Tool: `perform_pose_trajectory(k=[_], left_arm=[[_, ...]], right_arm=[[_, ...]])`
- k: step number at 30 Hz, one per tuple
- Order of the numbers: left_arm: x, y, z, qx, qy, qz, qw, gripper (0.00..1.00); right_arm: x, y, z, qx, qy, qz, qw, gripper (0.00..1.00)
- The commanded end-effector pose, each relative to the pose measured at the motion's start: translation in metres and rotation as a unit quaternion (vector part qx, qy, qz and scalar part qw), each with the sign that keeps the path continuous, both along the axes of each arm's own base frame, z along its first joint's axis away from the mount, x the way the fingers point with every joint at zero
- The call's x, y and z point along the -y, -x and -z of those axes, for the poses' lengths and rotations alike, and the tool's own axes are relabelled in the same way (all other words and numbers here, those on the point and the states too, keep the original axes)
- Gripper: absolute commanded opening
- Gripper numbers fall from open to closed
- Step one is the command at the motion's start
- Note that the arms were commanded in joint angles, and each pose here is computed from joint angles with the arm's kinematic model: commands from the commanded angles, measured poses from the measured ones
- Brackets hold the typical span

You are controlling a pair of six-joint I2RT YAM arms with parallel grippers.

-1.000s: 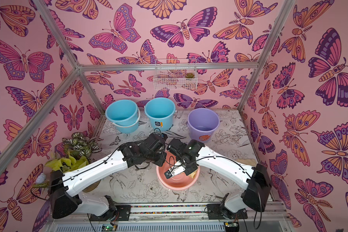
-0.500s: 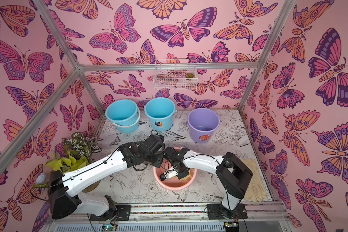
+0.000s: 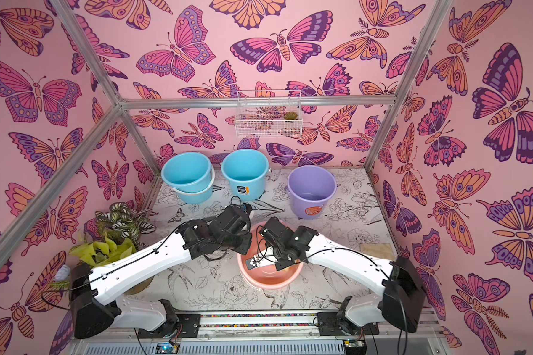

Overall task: Wipe the inside of the bucket with a cloth
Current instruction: Wipe the dirt from the inside of the bucket.

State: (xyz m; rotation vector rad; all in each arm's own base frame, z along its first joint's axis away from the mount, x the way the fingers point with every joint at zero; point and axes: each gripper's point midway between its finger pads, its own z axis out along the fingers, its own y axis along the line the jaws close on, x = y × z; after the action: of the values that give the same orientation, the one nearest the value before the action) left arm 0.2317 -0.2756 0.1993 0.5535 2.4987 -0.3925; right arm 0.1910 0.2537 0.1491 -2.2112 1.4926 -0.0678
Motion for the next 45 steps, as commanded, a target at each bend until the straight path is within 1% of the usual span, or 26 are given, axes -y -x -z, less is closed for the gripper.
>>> perform_pose_trajectory(k=[1, 4, 6, 7, 10, 14, 17, 20, 22, 26, 30, 35, 37, 41, 45], left_arm=[[0.000, -0.005, -0.007, 0.020, 0.012, -0.006, 1.000, 0.00], [0.000, -0.006, -0.006, 0.023, 0.013, -0.008, 1.000, 0.00], [0.001, -0.007, -0.007, 0.025, 0.014, -0.007, 1.000, 0.00], [0.001, -0.007, -0.008, 0.027, 0.013, -0.008, 1.000, 0.00], [0.000, -0.010, -0.009, 0.031, 0.013, -0.012, 0.999, 0.00], [0.001, -0.012, -0.011, 0.036, 0.017, -0.017, 0.999, 0.00], [0.001, -0.013, -0.011, 0.036, 0.016, -0.020, 0.999, 0.00], [0.002, -0.013, -0.012, 0.034, 0.020, -0.023, 0.999, 0.00], [0.002, -0.012, -0.012, 0.032, 0.023, -0.025, 0.999, 0.00], [0.004, -0.012, -0.012, 0.027, 0.026, -0.026, 0.999, 0.00], [0.004, -0.013, -0.012, 0.023, 0.030, -0.032, 0.999, 0.00], [0.005, -0.013, -0.011, 0.019, 0.033, -0.035, 0.999, 0.00], [0.005, -0.013, -0.011, 0.017, 0.034, -0.037, 0.999, 0.00], [0.002, -0.012, -0.012, 0.016, 0.037, -0.042, 0.998, 0.00], [0.001, -0.010, -0.010, 0.012, 0.039, -0.047, 0.998, 0.00]], right_arm=[[0.009, 0.009, -0.020, -0.011, -0.015, 0.027, 0.999, 0.00], [0.010, 0.011, -0.042, -0.019, -0.057, 0.075, 0.995, 0.00], [0.008, 0.010, -0.057, -0.038, -0.097, 0.140, 0.985, 0.00], [0.008, 0.010, -0.066, -0.051, -0.119, 0.181, 0.975, 0.00], [0.013, 0.011, -0.080, -0.102, -0.152, 0.302, 0.936, 0.00], [0.015, 0.017, -0.085, -0.175, -0.176, 0.430, 0.868, 0.00], [0.012, 0.023, -0.079, -0.221, -0.176, 0.499, 0.819, 0.00], [0.011, 0.029, -0.067, -0.248, -0.157, 0.545, 0.785, 0.00], [0.011, 0.030, -0.057, -0.257, -0.142, 0.571, 0.767, 0.00], [0.008, 0.030, -0.034, -0.265, -0.103, 0.604, 0.744, 0.00], [-0.001, 0.032, -0.002, -0.280, -0.058, 0.620, 0.731, 0.00], [-0.004, 0.019, 0.030, -0.254, -0.044, 0.635, 0.728, 0.00], [-0.006, 0.015, 0.052, -0.246, -0.028, 0.643, 0.725, 0.00], [-0.007, 0.005, 0.083, -0.222, -0.024, 0.657, 0.720, 0.00], [-0.012, -0.002, 0.111, -0.216, -0.030, 0.664, 0.715, 0.00]])
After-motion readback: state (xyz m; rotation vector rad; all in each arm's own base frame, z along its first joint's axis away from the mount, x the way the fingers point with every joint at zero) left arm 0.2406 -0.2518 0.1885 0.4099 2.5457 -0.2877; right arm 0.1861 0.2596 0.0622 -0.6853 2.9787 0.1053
